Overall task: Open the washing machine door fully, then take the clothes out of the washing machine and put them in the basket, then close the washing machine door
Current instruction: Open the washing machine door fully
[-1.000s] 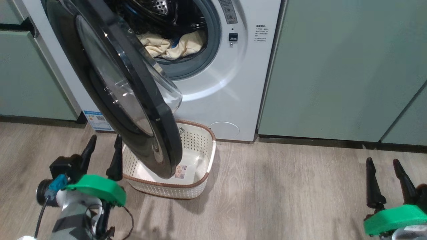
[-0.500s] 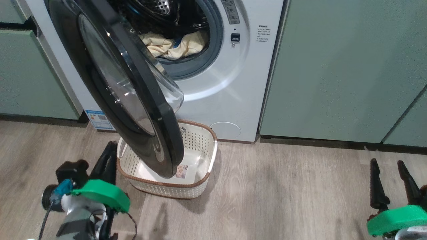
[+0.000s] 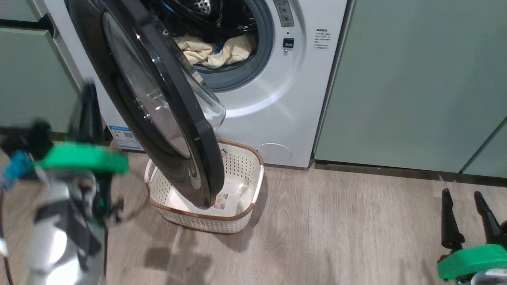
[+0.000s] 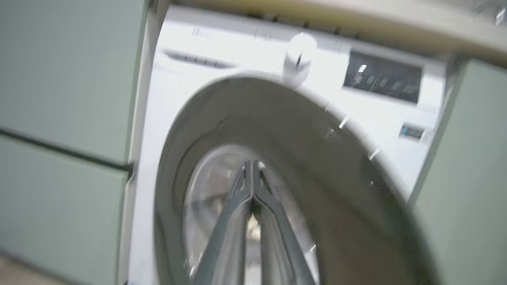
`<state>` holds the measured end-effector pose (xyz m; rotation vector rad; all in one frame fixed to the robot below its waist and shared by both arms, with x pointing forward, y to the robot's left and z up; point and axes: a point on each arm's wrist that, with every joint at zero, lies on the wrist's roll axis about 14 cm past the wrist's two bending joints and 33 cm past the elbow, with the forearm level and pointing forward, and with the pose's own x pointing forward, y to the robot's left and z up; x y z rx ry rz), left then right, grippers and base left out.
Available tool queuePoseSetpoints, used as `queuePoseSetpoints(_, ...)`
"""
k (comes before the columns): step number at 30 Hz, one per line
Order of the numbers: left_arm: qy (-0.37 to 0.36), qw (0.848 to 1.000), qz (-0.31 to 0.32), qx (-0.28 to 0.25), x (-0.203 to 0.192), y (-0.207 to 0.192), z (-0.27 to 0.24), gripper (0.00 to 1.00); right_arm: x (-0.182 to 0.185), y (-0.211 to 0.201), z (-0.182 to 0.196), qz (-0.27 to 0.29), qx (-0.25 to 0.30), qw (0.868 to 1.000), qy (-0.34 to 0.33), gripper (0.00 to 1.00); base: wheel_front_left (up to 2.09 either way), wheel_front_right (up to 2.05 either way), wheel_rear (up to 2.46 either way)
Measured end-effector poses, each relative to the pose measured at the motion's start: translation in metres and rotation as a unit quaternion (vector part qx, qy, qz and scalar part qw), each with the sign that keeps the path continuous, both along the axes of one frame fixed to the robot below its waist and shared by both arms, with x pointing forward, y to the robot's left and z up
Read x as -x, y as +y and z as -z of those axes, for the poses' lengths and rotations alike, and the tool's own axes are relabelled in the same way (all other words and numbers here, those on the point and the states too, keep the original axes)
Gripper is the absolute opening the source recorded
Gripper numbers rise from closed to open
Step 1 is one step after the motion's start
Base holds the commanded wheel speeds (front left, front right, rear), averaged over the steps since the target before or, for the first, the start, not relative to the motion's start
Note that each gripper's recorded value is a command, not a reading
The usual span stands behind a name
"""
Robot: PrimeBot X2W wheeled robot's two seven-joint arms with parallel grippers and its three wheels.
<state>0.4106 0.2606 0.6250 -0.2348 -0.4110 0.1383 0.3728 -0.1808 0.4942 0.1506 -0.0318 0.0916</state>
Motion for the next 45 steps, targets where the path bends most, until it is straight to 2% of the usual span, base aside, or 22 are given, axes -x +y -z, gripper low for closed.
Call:
queuePoseSetpoints(8,-0.116,0.992,0.05,-0.018,0.001,-0.036,-0.119,0.0,-0.002,0.003,0.002,-0.004,-0.001,1.0,0.003,1.0,0.0,0.0,0.0)
queuePoseSetpoints(13,-0.152,0.98,0.121,-0.037,0.013,-0.092,-0.162,0.0,-0.003,0.004,0.004,-0.006,-0.001,1.0,0.006,1.0,0.0,0.0,0.0)
queuePoseSetpoints(17,-0.144,0.968,0.2,-0.054,0.022,-0.149,-0.169,0.0,-0.003,0.006,0.006,-0.007,-0.001,1.0,0.009,1.0,0.0,0.0,0.0)
queuePoseSetpoints(24,-0.104,0.942,0.309,-0.084,0.041,-0.232,-0.141,0.0,-0.001,0.003,0.009,-0.003,-0.001,1.0,0.013,1.0,0.0,0.0,0.0)
queuePoseSetpoints(33,0.009,0.927,0.364,-0.094,0.044,-0.279,-0.051,0.0,0.0,-0.001,0.011,0.002,-0.001,1.0,0.016,1.0,0.0,0.0,0.0)
queuePoseSetpoints(39,0.067,0.927,0.356,-0.092,0.035,-0.284,-0.001,0.0,0.001,-0.002,0.013,0.003,-0.001,1.0,0.019,1.0,0.0,0.0,0.0)
queuePoseSetpoints(45,0.114,0.939,0.317,-0.069,0.021,-0.271,0.045,0.0,0.002,-0.004,0.015,0.007,-0.001,1.0,0.022,1.0,0.0,0.0,0.0)
